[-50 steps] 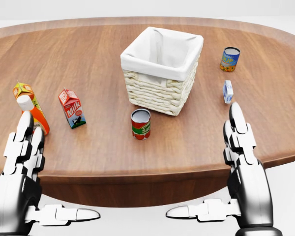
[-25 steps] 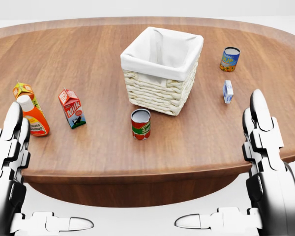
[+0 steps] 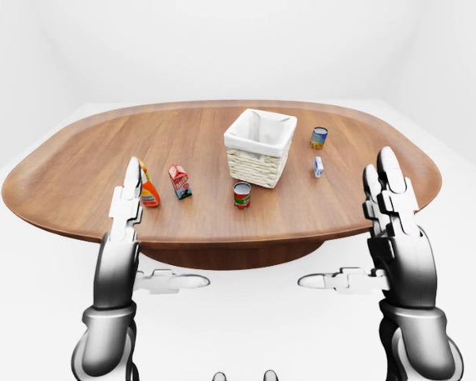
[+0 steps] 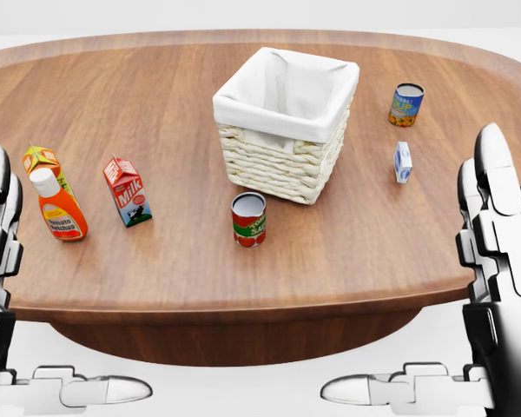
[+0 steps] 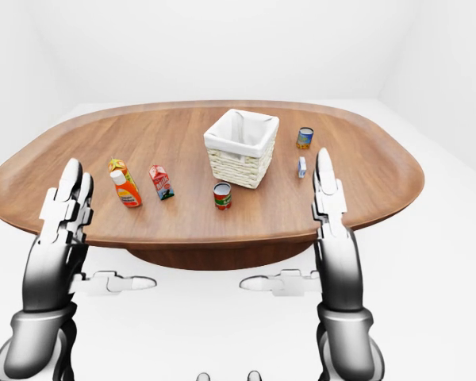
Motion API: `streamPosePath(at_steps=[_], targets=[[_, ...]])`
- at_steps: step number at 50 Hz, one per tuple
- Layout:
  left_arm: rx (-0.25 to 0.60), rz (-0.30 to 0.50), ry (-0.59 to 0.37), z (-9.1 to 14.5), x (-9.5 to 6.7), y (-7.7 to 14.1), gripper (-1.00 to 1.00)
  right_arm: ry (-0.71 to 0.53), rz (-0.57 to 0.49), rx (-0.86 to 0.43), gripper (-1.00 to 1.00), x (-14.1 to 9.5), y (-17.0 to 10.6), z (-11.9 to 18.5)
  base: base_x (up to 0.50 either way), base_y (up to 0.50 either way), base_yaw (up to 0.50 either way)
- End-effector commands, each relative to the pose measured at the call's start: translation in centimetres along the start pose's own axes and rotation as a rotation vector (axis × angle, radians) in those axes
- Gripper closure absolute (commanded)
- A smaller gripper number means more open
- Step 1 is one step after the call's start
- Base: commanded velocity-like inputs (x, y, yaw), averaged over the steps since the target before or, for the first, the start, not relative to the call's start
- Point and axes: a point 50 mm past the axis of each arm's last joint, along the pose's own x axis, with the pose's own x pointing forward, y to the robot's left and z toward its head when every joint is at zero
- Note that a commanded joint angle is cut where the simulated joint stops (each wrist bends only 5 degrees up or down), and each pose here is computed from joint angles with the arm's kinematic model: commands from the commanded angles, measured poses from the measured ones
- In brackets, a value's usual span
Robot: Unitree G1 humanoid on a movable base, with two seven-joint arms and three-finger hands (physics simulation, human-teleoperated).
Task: Pick the milk and place it in the basket.
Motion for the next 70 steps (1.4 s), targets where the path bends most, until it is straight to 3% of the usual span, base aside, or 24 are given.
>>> streamPosePath(at_steps=[1, 27, 70], targets=[[0.013, -0.006, -0.015, 0.57, -0.17, 0.0, -1.0, -0.03, 0.001, -0.016, -1.0, -0.08, -0.16, 0.78, 0.0, 0.0, 0.0], [-0.007, -0.015, -0.013, 0.87, -0.63, -0.04, -1.0, -0.039, 0.012, 0.011, -1.0, -0.14, -0.39, 0.94, 0.0, 0.0, 0.0], [-0.004, -0.018, -0.02, 0.95, -0.53, -0.07, -1.0, -0.042, 0.011, 0.017, -1.0, -0.29, -0.38, 1.13, 0.24, 0.0, 0.0]])
